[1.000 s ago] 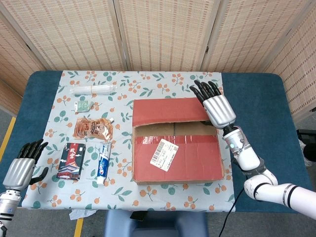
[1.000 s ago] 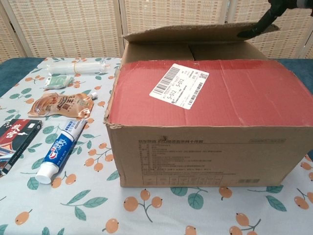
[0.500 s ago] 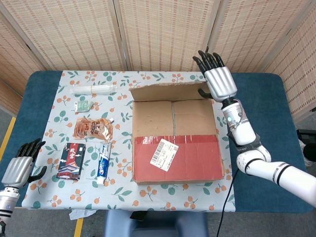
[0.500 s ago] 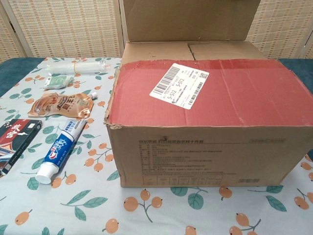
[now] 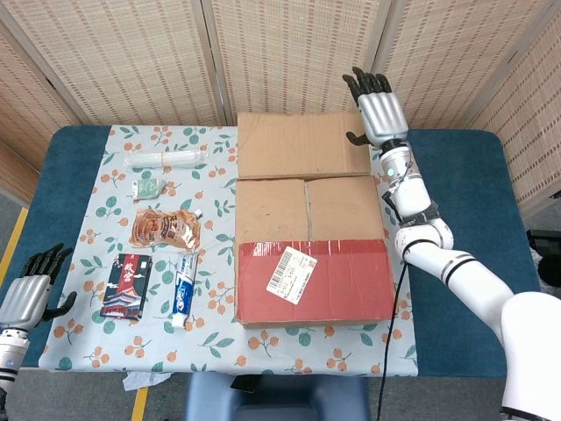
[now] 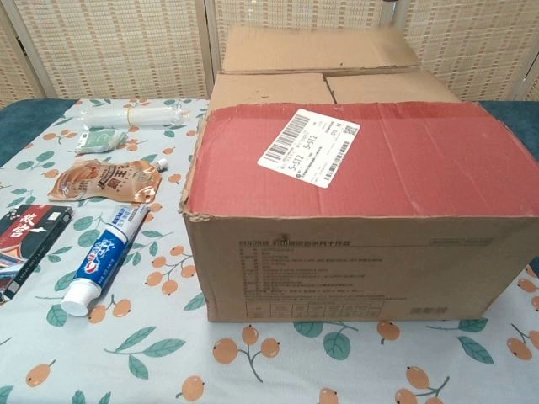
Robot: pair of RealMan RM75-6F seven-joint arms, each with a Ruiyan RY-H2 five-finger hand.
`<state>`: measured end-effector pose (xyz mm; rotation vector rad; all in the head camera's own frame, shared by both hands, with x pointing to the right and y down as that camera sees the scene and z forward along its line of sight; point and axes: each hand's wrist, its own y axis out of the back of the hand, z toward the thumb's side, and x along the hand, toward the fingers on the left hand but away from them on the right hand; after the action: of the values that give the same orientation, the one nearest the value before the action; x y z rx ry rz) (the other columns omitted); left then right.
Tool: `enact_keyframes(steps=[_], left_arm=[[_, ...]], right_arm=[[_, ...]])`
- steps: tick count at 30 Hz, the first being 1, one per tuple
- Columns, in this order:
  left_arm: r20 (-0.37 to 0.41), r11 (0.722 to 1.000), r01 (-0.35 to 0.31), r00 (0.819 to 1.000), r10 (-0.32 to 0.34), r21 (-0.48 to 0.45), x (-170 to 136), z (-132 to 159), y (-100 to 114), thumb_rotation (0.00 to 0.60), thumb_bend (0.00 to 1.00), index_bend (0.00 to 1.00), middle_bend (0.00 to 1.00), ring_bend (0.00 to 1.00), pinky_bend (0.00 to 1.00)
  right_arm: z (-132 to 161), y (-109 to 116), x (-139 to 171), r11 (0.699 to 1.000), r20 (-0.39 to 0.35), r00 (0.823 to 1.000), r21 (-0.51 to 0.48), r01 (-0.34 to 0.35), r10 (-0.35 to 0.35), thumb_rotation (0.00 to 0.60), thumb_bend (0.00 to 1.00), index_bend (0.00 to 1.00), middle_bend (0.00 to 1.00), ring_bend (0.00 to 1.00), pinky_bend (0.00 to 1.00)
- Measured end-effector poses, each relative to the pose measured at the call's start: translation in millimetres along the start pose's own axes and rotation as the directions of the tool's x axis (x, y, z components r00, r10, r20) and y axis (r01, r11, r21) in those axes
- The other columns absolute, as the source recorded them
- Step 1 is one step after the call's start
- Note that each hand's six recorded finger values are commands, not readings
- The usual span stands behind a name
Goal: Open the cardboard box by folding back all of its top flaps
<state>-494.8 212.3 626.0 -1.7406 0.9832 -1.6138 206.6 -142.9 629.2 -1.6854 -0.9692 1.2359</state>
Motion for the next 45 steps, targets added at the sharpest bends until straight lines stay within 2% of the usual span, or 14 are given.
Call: enact_keyframes(steps=[3, 7, 14, 19, 22, 25, 29, 30, 33, 39, 41, 44, 45], left_arm=[[0.001, 1.0, 0.002, 1.0, -0.002, 0.003, -0.4, -0.2, -0.4, 0.6, 0.47, 0.05, 0.03, 0.0, 0.0], [0.003, 1.0, 0.002, 1.0, -0.002, 0.011, -0.6, 1.0, -1.0, 0.6, 0.47, 0.05, 0.03, 0.0, 0.0], [0.01, 0.999, 0.01, 1.0, -0.011, 0.044, 1.5, 5.7, -5.9, 0.6, 0.47, 0.02, 0.03, 0.0, 0.0], [0.016, 0.999, 0.025, 1.0, -0.026, 0.043, 6.1, 9.1, -9.3, 0.6, 0.47, 0.08, 0.03, 0.0, 0.0], [0.023, 0.999, 0.037, 0.999, -0.038, 0.04, 8.8, 10.4, -11.2, 0.6, 0.47, 0.07, 0.03, 0.0, 0.0], [0.027, 0.998, 0.048, 0.998, -0.049, 0.039, 10.7, 10.7, -13.1, 0.6, 0.47, 0.11, 0.04, 0.0, 0.0], [0.056, 0.999, 0.029, 0.998, -0.03, 0.02, 11.4, 14.8, -10.2, 0.6, 0.49, 0.15, 0.07, 0.01, 0.0], [0.068, 1.0, 0.018, 0.997, -0.018, 0.013, 11.4, 15.9, -8.6, 0.6, 0.49, 0.15, 0.07, 0.01, 0.0], [0.084, 1.0, 0.0, 0.996, -0.001, 0.008, 11.9, 14.1, -7.0, 0.6, 0.5, 0.16, 0.08, 0.01, 0.0], [0.083, 1.0, 0.004, 0.997, -0.004, 0.0, 12.9, 10.8, -9.6, 0.6, 0.5, 0.16, 0.08, 0.01, 0.0], [0.08, 1.0, 0.005, 0.997, -0.005, 0.0, 13.3, 10.4, -10.3, 0.6, 0.5, 0.16, 0.08, 0.01, 0.0], [0.079, 1.0, 0.007, 0.997, -0.007, 0.0, 13.7, 10.3, -11.1, 0.6, 0.5, 0.16, 0.08, 0.01, 0.0], [0.079, 1.0, 0.008, 0.997, -0.008, 0.001, 13.8, 10.4, -11.4, 0.6, 0.5, 0.16, 0.08, 0.01, 0.0]], right_arm=[[3.7, -2.4, 5.4, 0.996, -0.025, 0.999, -0.083, -0.023, 0.021, 0.6, 0.3, 0.05, 0.0, 0.0, 0.0], [9.6, -2.3, 21.7, 0.991, -0.078, 0.996, -0.121, -0.056, 0.047, 0.6, 0.3, 0.05, 0.0, 0.0, 0.0], [7.2, 6.2, 76.9, 0.983, -0.154, 0.984, -0.143, -0.111, 0.088, 0.6, 0.3, 0.07, 0.02, 0.12, 0.04], [-0.5, 7.9, 114.7, 0.953, -0.165, 0.98, -0.26, -0.153, 0.113, 0.6, 0.3, 0.15, 0.09, 0.21, 0.1], [-8.3, 4.0, 128.2, 0.915, -0.165, 0.978, -0.362, -0.178, 0.125, 0.6, 0.3, 0.17, 0.1, 0.21, 0.1], [-14.3, -1.4, 140.0, 0.857, -0.174, 0.973, -0.469, -0.215, 0.149, 0.6, 0.3, 0.17, 0.11, 0.21, 0.1], [-20.2, -8.6, 153.8, 0.764, -0.199, 0.957, -0.578, -0.288, 0.211, 0.6, 0.3, 0.17, 0.11, 0.22, 0.1], [-21.3, -10.4, 157.6, 0.734, -0.209, 0.95, -0.603, -0.311, 0.231, 0.6, 0.3, 0.17, 0.11, 0.22, 0.1], [-22.0, -14.4, 166.8, 0.672, -0.244, 0.929, -0.641, -0.371, 0.279, 0.6, 0.3, 0.17, 0.11, 0.22, 0.1], [-23.8, -22.8, 181.4, 0.617, -0.311, 0.872, -0.618, -0.488, 0.379, 0.6, 0.3, 0.17, 0.1, 0.21, 0.1], [-24.7, -23.9, 183.5, 0.584, -0.318, 0.865, -0.642, -0.498, 0.388, 0.6, 0.3, 0.15, 0.05, 0.16, 0.1], [-25.1, -26.8, 188.1, 0.502, -0.338, 0.856, -0.701, -0.507, 0.392, 0.6, 0.3, 0.09, 0.0, 0.08, 0.03], [-25.2, -28.3, 190.3, 0.461, -0.348, 0.851, -0.726, -0.51, 0.393, 0.6, 0.3, 0.08, 0.0, 0.06, 0.01]])
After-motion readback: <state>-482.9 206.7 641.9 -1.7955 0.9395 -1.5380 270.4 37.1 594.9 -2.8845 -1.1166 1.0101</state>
